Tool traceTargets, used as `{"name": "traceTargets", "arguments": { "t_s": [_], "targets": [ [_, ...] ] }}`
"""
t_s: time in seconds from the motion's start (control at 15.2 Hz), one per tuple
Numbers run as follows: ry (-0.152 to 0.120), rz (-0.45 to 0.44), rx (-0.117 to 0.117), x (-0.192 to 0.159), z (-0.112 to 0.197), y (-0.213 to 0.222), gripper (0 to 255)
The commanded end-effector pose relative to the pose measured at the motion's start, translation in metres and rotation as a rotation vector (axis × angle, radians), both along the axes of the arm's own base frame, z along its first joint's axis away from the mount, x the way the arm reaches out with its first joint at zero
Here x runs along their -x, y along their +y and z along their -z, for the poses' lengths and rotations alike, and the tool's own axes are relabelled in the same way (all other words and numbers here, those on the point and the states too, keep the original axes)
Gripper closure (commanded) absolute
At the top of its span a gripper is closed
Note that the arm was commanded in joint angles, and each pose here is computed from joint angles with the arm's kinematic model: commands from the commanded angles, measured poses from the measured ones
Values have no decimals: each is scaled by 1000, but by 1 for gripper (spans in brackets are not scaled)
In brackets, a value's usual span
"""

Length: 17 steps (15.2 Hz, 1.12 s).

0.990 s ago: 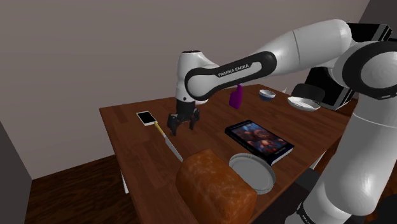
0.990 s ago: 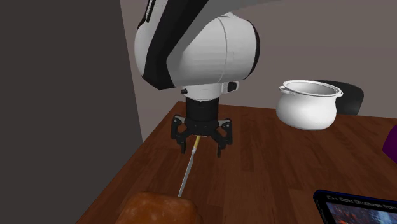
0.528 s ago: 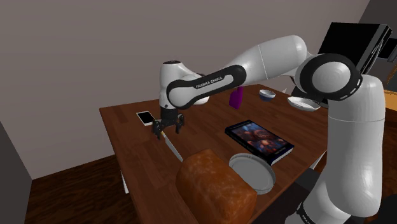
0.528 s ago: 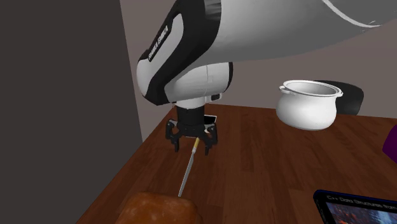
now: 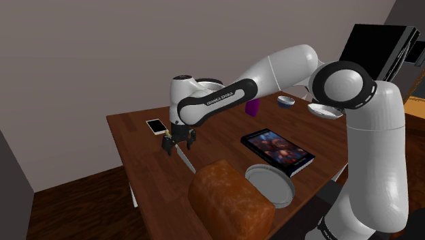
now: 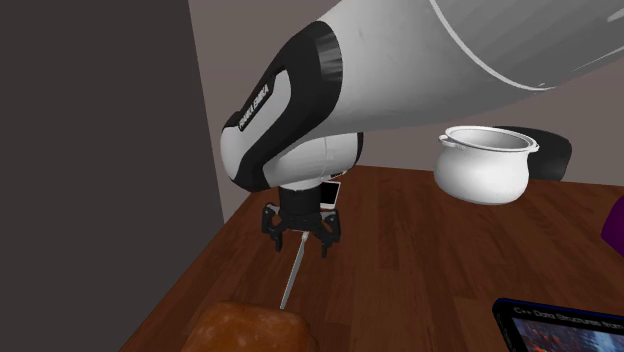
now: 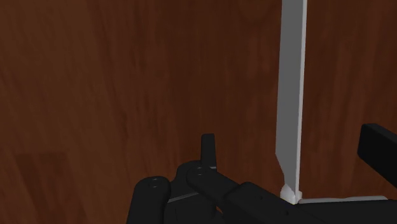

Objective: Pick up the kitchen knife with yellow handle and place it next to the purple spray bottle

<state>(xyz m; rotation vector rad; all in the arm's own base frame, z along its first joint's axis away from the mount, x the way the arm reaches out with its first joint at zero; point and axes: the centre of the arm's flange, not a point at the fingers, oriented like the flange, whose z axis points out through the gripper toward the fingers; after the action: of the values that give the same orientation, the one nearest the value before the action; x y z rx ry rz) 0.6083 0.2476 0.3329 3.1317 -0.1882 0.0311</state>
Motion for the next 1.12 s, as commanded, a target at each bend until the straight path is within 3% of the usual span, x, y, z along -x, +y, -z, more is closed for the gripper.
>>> {"name": "traceTargets", "arguments": {
  "t_s": [0.0, 0.33, 0.4, 1.06],
  "targets": [
    [-1, 0, 0, 0, 1, 0, 0],
    [-1, 0, 0, 0, 1, 0, 0],
    [-1, 0, 0, 0, 1, 0, 255],
    [-1, 0, 0, 0, -4, 0, 255]
  ]
}}
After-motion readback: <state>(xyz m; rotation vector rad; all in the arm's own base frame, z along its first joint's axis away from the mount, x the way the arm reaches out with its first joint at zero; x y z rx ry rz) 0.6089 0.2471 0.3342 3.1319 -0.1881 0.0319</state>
